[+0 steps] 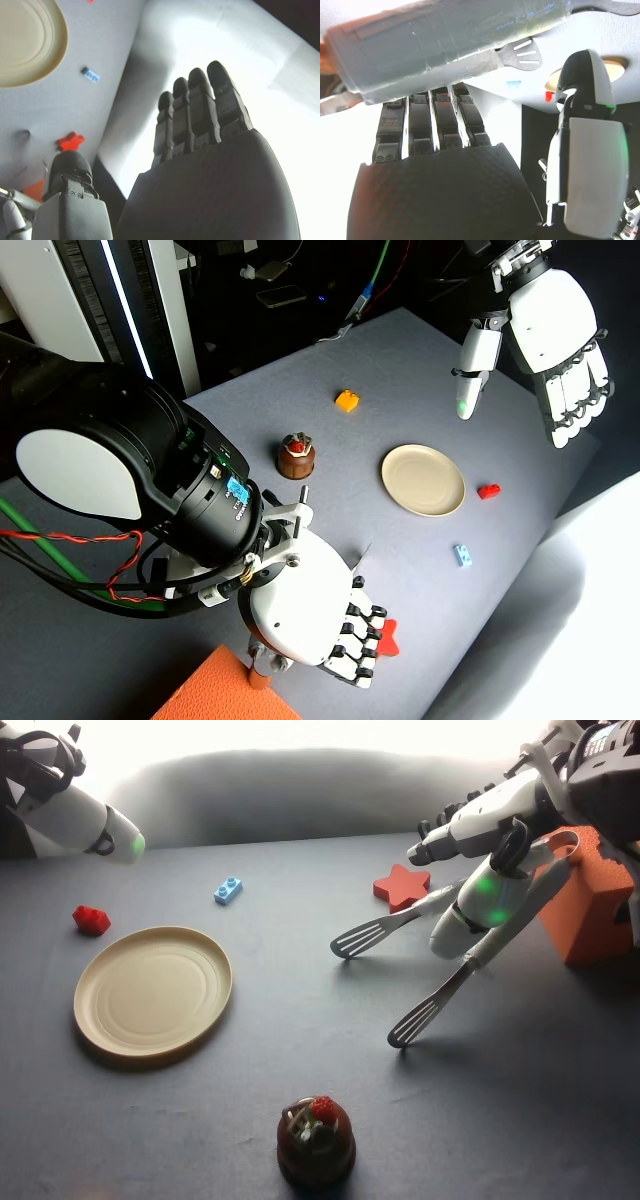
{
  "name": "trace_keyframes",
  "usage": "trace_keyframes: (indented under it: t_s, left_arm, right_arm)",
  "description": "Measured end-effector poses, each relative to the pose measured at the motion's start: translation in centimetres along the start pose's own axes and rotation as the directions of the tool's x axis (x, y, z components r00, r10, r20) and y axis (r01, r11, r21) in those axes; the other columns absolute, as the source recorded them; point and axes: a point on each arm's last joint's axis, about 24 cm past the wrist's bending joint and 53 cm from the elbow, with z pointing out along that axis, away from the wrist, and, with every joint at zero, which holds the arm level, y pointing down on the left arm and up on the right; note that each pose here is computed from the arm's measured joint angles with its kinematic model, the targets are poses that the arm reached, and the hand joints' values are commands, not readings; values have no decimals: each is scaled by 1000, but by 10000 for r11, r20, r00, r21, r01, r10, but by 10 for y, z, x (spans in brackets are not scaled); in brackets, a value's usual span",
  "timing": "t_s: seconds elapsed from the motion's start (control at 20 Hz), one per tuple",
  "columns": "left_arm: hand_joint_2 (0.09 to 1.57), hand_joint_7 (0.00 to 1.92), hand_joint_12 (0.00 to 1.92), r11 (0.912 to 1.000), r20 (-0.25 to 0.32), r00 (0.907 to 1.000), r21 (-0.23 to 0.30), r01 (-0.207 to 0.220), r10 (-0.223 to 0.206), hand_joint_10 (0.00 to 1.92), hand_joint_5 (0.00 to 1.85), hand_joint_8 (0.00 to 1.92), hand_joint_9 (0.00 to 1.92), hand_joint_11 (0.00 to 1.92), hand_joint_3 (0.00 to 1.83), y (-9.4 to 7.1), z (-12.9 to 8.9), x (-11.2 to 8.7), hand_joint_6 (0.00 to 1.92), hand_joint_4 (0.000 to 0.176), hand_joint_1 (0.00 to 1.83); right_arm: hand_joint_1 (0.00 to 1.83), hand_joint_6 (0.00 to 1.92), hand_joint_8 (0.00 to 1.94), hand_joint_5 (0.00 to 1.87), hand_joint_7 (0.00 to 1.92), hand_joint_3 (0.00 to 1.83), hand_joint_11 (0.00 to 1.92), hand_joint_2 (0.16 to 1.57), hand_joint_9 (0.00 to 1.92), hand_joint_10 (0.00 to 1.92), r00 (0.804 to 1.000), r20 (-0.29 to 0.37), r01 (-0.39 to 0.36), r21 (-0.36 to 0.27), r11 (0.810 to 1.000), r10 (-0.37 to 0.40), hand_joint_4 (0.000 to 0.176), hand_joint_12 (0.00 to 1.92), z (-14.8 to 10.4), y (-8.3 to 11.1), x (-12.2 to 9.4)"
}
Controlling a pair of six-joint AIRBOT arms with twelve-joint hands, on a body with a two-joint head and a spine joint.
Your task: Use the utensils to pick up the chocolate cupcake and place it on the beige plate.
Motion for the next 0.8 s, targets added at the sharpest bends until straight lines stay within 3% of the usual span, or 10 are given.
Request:
trace_keyframes:
  t_s: [0.15, 0.3, 0.45, 0.8]
  left_arm:
    - [1068, 212, 463, 10000, 4, 10000, -9, 11, -11, 8, 178, 6, 203, 0, 0, 0, 0, 0, 4, 0, 145]
    - [1077, 186, 338, 10000, 22, 10000, -26, -6, 6, 2, 162, 3, 179, 0, 1, 1, 0, -1, 1, 0, 138]
    - [1071, 186, 355, 10000, 24, 10000, -24, 1, -1, 1, 160, 2, 182, 0, 0, 1, 0, -1, 0, 0, 142]
    - [1060, 199, 370, 10000, 24, 10000, -24, 1, -1, 5, 177, 4, 195, 0, 0, 1, 0, -1, 4, 0, 183]
  right_arm:
    - [535, 0, 0, 0, 0, 0, 0, 916, 0, 0, 10000, -50, 49, 40, 10000, -48, 0, 0, 1, -2, 3]
    - [472, 0, 0, 0, 0, 0, 0, 877, 0, 0, 9998, 17, 182, 24, 9998, -182, 0, 0, 1, -4, 2]
    - [103, 0, 0, 0, 0, 0, 0, 760, 0, 0, 9992, 28, 408, -7, 9992, -408, 0, 0, 3, -6, 5]
    - [135, 0, 0, 0, 0, 0, 0, 757, 0, 0, 9977, 67, 669, -14, 9978, -669, 0, 0, 6, -8, 8]
